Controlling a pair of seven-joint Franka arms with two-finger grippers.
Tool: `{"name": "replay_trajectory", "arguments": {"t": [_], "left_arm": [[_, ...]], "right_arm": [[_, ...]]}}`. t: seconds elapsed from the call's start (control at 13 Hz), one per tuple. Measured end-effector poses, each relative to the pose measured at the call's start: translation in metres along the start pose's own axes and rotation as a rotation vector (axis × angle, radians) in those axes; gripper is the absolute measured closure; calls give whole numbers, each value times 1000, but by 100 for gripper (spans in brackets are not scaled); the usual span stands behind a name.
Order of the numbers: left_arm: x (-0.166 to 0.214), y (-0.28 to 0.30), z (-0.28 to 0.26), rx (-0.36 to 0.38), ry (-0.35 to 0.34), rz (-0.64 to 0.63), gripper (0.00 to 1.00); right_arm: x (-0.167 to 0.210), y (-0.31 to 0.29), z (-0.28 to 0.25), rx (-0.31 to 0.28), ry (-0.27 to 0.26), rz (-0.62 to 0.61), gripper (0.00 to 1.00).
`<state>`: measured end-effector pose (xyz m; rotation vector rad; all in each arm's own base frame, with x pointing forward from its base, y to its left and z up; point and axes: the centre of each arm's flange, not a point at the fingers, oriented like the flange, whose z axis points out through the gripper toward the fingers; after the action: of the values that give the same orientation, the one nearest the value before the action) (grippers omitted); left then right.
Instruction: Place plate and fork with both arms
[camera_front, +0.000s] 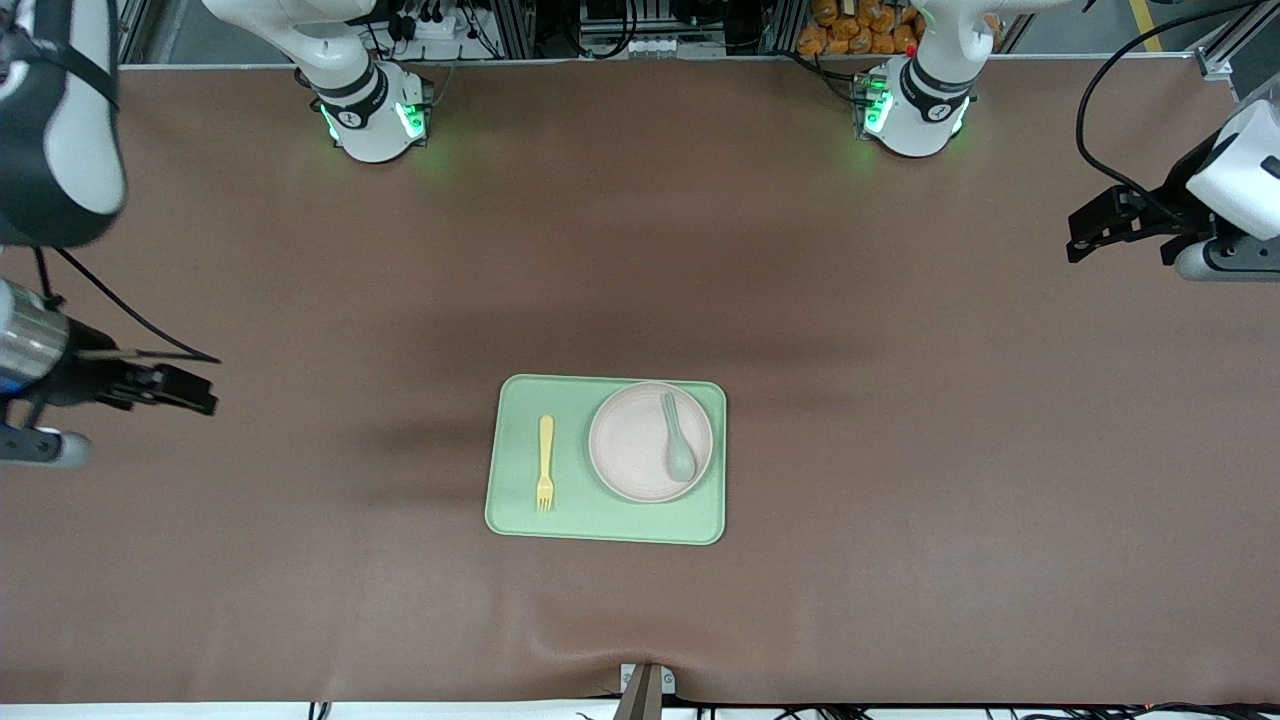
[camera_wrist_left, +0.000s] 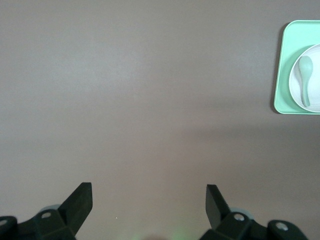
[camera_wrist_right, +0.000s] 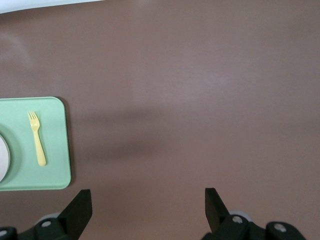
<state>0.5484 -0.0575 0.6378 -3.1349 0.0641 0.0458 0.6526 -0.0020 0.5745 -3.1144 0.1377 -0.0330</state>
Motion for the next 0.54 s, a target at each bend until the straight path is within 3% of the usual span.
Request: {"name": "replay_trajectory", "arguments": {"t": [0.54], "left_arm": [[-2, 3, 1, 1, -14, 5, 0]], "right_arm": [[-77, 32, -39, 15, 21, 24, 0]]}}
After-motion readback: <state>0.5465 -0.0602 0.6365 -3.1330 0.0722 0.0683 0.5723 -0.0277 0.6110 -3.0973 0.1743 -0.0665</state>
